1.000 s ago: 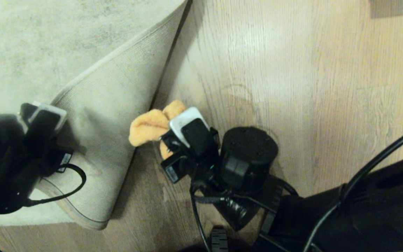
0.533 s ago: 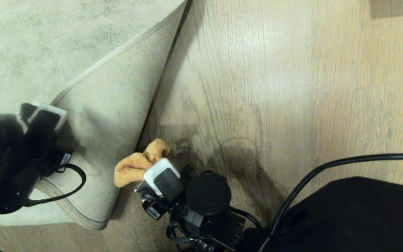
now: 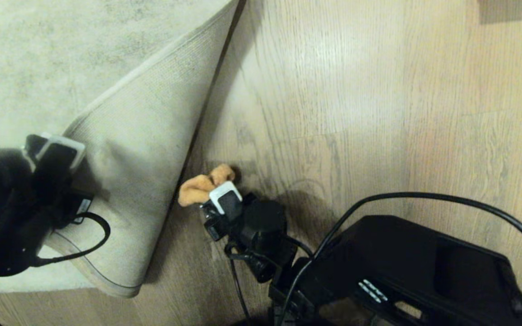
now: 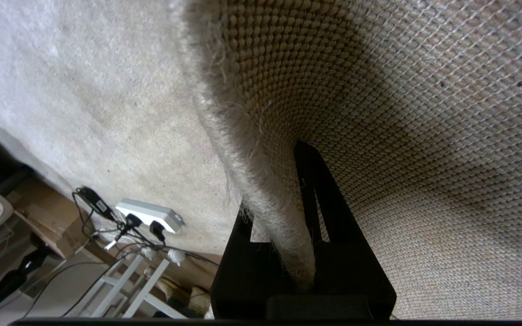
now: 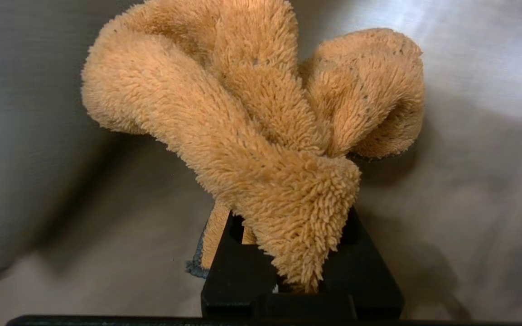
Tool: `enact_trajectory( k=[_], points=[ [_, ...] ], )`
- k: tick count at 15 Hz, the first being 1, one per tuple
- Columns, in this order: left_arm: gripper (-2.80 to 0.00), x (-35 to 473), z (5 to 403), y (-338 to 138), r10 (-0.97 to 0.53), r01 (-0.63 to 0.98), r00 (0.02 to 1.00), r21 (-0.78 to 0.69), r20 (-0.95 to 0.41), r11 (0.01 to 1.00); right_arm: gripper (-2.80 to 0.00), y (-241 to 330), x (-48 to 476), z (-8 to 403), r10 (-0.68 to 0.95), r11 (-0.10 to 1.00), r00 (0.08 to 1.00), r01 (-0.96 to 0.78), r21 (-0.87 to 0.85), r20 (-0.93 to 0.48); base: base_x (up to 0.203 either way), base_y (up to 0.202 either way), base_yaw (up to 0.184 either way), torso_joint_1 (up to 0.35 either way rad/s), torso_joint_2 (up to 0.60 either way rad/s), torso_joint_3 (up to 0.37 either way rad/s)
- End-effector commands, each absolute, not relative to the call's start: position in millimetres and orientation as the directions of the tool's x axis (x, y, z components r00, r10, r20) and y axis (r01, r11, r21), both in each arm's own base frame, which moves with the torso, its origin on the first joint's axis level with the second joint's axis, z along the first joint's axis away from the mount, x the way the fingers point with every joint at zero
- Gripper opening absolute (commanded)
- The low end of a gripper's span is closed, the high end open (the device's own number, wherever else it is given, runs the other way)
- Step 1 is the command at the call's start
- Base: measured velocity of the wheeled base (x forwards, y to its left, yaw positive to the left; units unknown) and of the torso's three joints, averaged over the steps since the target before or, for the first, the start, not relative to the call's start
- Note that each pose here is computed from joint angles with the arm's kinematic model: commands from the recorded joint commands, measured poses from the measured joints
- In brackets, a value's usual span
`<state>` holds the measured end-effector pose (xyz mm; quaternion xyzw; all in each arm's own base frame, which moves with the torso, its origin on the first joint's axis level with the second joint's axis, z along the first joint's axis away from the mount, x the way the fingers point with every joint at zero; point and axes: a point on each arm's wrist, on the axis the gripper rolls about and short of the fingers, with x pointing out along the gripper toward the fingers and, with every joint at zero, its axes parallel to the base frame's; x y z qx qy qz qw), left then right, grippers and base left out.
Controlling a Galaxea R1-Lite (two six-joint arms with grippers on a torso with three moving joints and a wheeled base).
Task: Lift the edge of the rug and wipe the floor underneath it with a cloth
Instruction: Wipe the floor under the carpet with a rag
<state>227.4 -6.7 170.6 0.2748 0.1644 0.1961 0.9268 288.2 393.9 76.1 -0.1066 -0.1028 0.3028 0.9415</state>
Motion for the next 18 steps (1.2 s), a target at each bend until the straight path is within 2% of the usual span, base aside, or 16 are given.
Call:
enact_trajectory(
  k=[1, 4, 9, 14, 18],
  points=[
    [-2.8, 228, 168, -6, 0.458, -0.269, 0.865, 0.581, -0.205, 0.768, -2.8, 378, 320, 79, 0.534, 0.834, 0.831, -0.488, -0.257, 0.154, 0.0, 0.0, 0.0, 0.0, 0.0, 0.0],
    [-2.8, 226, 166, -7, 0.455, -0.262, 0.865, 0.584, -0.211, 0.769, -2.8, 362, 348, 109, 0.471, 0.875, 0.856, -0.423, -0.236, 0.211, 0.0, 0.0, 0.0, 0.0, 0.0, 0.0],
    [-2.8, 224, 165, -7, 0.453, -0.259, 0.866, 0.584, -0.213, 0.769, -2.8, 345, 378, 183, 0.394, 0.917, 0.864, -0.347, -0.195, 0.314, 0.0, 0.0, 0.0, 0.0, 0.0, 0.0],
    [-2.8, 224, 165, -7, 0.453, -0.26, 0.866, 0.583, -0.212, 0.77, -2.8, 320, 370, 255, 0.353, 0.935, 0.861, -0.309, -0.174, 0.366, 0.0, 0.0, 0.0, 0.0, 0.0, 0.0],
    [-2.8, 224, 165, -7, 0.452, -0.26, 0.866, 0.582, -0.212, 0.771, -2.8, 301, 358, 289, 0.331, 0.943, 0.857, -0.287, -0.167, 0.394, 0.0, 0.0, 0.0, 0.0, 0.0, 0.0]
  ],
)
